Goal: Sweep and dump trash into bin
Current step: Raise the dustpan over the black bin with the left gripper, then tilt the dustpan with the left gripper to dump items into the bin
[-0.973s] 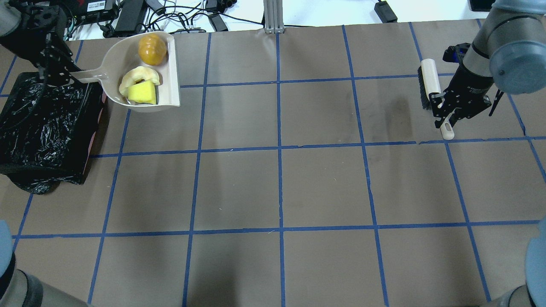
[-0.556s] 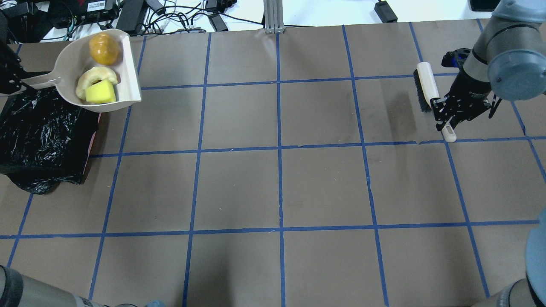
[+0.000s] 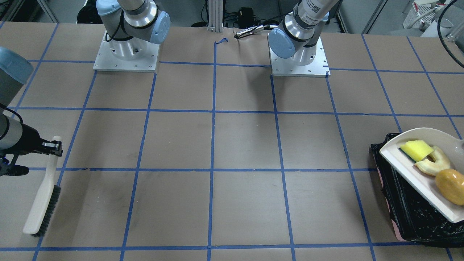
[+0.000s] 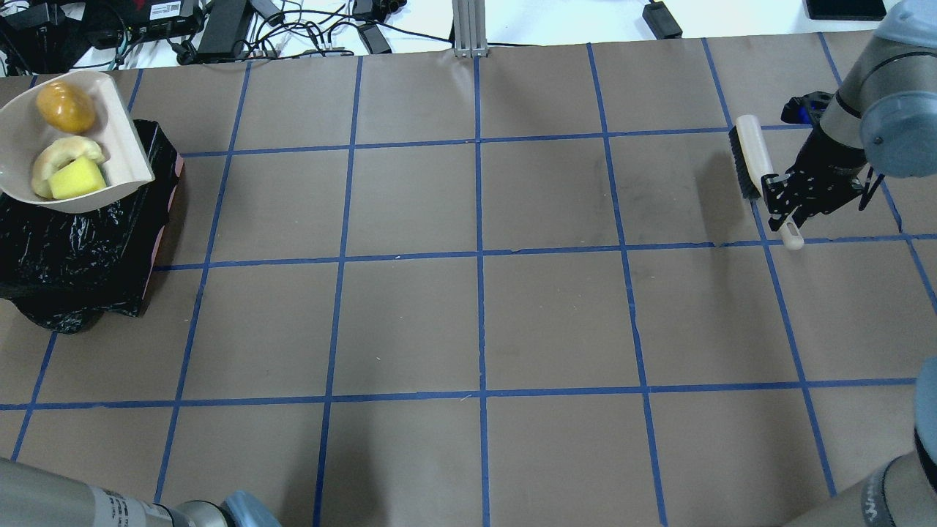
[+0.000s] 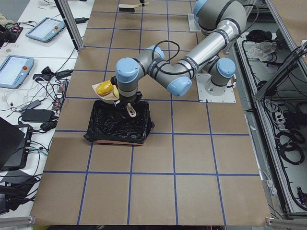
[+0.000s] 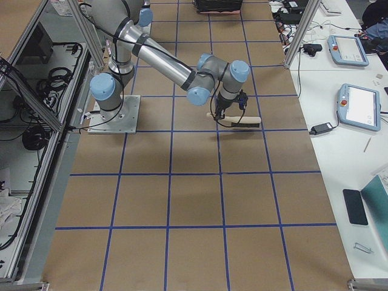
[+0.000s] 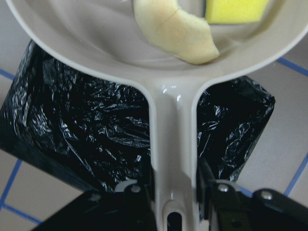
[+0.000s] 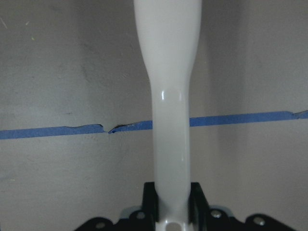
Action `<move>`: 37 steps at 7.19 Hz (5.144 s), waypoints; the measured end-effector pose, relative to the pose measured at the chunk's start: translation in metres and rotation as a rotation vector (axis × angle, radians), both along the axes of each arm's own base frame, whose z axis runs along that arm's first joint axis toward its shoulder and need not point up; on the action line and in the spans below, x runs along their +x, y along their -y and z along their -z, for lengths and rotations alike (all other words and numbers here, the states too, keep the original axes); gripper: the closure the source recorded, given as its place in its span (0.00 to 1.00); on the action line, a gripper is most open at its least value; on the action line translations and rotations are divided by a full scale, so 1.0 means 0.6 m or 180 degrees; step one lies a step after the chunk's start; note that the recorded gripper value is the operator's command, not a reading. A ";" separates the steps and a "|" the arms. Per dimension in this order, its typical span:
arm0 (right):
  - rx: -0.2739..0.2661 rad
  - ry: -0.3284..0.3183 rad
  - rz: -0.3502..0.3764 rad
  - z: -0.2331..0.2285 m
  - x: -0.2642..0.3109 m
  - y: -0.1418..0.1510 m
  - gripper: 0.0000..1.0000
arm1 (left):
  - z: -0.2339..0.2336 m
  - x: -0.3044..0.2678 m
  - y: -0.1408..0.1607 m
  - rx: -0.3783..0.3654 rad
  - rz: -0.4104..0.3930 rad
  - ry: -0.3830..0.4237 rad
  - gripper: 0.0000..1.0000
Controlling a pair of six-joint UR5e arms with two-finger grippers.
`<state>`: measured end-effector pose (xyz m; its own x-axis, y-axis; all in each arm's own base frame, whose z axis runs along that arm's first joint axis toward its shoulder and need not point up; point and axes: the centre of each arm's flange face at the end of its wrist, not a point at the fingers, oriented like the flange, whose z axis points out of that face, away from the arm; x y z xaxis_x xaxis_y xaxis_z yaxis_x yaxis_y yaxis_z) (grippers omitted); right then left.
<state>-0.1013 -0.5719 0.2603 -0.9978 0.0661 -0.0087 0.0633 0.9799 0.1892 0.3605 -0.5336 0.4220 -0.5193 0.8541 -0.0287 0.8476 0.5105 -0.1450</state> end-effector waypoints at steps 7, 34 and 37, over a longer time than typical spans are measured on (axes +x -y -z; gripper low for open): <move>0.0084 0.0080 -0.0236 0.021 -0.001 0.000 1.00 | 0.011 0.168 -0.076 -0.0028 0.0393 0.0229 1.00; -0.1140 0.0092 -0.0286 -0.347 0.435 -0.093 0.00 | -0.050 0.069 0.126 0.1164 0.1730 0.1902 1.00; -0.1105 0.0062 -0.0269 -0.345 0.428 -0.096 0.00 | -0.051 0.029 0.144 0.1266 0.1843 0.2076 1.00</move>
